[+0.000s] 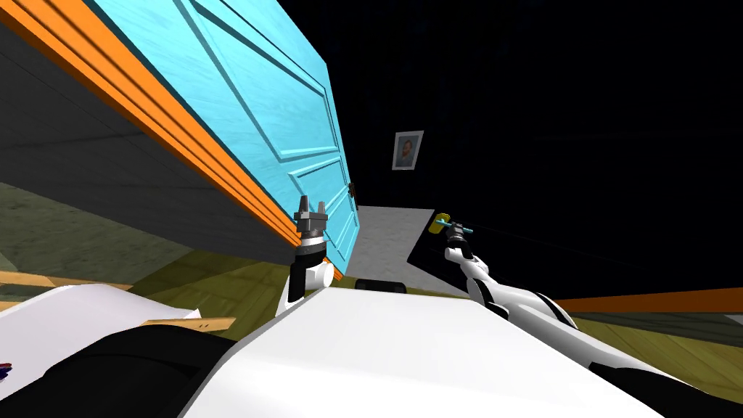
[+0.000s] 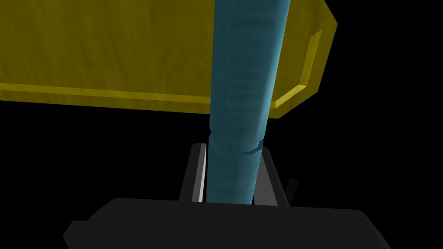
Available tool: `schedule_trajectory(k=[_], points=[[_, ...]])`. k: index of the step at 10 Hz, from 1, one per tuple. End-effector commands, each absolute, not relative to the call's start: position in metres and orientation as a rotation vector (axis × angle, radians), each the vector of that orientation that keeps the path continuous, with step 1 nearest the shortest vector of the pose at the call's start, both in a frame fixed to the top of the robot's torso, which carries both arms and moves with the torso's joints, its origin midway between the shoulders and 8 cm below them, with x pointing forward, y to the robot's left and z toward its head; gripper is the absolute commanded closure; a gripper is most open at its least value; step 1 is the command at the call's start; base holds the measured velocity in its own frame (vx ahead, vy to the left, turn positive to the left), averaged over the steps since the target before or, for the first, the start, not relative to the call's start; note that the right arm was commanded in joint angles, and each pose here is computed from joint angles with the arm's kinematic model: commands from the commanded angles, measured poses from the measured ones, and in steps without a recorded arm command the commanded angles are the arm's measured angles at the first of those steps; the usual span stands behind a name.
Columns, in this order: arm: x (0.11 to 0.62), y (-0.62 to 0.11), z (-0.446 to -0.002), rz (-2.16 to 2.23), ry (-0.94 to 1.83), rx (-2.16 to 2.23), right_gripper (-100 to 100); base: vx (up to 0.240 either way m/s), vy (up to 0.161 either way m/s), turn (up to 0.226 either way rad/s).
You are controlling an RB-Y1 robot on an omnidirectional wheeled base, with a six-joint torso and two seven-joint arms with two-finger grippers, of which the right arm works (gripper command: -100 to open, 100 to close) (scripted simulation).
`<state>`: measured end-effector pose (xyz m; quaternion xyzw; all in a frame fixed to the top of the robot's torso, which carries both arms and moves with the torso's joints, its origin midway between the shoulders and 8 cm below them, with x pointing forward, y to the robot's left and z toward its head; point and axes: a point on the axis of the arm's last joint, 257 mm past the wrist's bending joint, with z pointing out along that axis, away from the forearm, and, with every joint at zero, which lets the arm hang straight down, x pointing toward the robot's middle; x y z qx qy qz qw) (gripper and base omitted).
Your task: Push the door open
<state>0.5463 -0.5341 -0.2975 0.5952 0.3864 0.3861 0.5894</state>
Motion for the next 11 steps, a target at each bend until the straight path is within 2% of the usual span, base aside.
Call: schedule_trajectory(k=[1,11], points=[[0.540,-0.549,-0.293,0.878,0.879,1.384,100,0.172,0.055,-0.068],[0.522,-0.579,-0.296,0.820,0.827,1.417,100,0.157,0.042,-0.059]])
